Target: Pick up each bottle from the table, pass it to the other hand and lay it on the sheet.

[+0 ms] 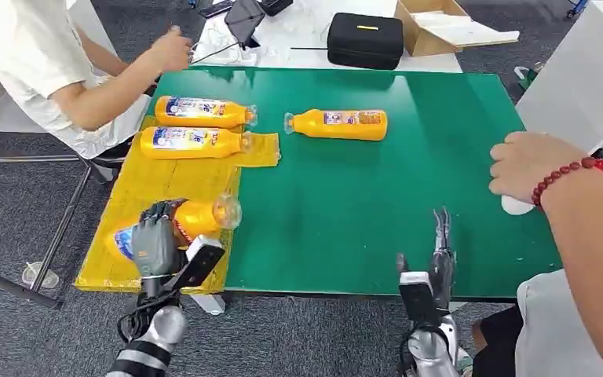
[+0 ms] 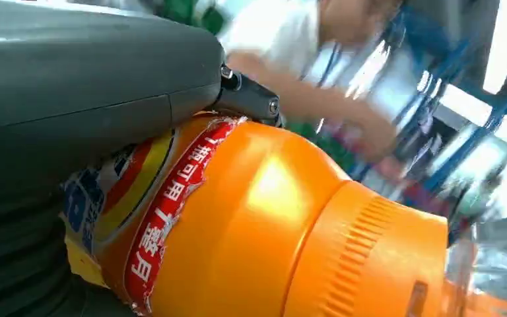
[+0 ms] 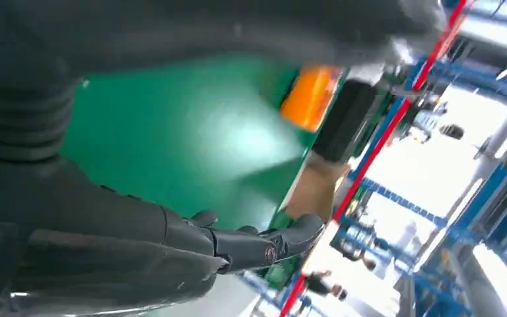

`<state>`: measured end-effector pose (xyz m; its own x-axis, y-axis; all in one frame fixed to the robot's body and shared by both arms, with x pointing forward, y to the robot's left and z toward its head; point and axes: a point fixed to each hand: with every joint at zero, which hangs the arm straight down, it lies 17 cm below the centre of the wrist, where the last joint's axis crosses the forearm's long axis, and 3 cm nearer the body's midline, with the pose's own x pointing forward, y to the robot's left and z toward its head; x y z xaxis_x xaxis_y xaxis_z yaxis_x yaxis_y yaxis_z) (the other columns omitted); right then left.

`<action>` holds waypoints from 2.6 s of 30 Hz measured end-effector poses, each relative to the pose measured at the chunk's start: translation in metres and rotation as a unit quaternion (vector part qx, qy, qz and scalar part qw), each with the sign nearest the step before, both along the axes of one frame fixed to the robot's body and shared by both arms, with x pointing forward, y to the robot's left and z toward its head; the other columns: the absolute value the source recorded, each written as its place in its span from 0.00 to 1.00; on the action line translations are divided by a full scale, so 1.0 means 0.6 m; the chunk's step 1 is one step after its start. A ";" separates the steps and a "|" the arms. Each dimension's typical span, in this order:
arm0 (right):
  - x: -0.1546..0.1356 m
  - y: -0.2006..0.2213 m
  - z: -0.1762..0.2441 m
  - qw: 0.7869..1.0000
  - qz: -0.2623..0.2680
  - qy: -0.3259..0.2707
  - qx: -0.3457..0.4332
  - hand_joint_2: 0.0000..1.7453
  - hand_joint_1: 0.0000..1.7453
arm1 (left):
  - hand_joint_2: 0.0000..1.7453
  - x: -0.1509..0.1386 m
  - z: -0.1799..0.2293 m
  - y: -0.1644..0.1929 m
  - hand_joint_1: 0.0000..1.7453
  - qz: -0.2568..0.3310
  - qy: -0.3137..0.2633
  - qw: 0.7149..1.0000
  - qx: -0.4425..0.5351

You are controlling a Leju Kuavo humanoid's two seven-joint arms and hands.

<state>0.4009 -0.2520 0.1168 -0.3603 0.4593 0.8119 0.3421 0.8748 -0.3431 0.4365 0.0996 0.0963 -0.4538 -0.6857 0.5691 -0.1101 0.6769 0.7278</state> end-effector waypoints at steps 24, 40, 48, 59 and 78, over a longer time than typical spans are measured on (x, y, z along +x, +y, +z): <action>0.030 0.119 0.015 0.995 0.100 -0.003 0.013 1.00 0.00 | 1.00 0.043 -0.152 -0.079 0.01 -0.171 0.244 0.948 0.115; 0.029 0.115 -0.004 0.995 0.098 0.012 0.019 1.00 0.00 | 1.00 0.019 -0.207 -0.070 0.00 -0.185 0.326 0.917 0.138; 0.029 0.107 -0.008 0.996 0.087 0.014 0.025 1.00 0.00 | 1.00 0.018 -0.219 -0.064 0.00 -0.186 0.353 0.904 0.151; 0.032 0.101 -0.007 0.996 0.083 0.014 0.029 1.00 0.00 | 1.00 0.011 -0.205 -0.074 0.00 -0.220 0.348 0.903 0.120; 0.031 0.113 -0.002 0.996 0.087 0.010 0.031 1.00 0.00 | 1.00 -0.052 -0.111 -0.149 0.00 -0.328 0.269 0.903 -0.060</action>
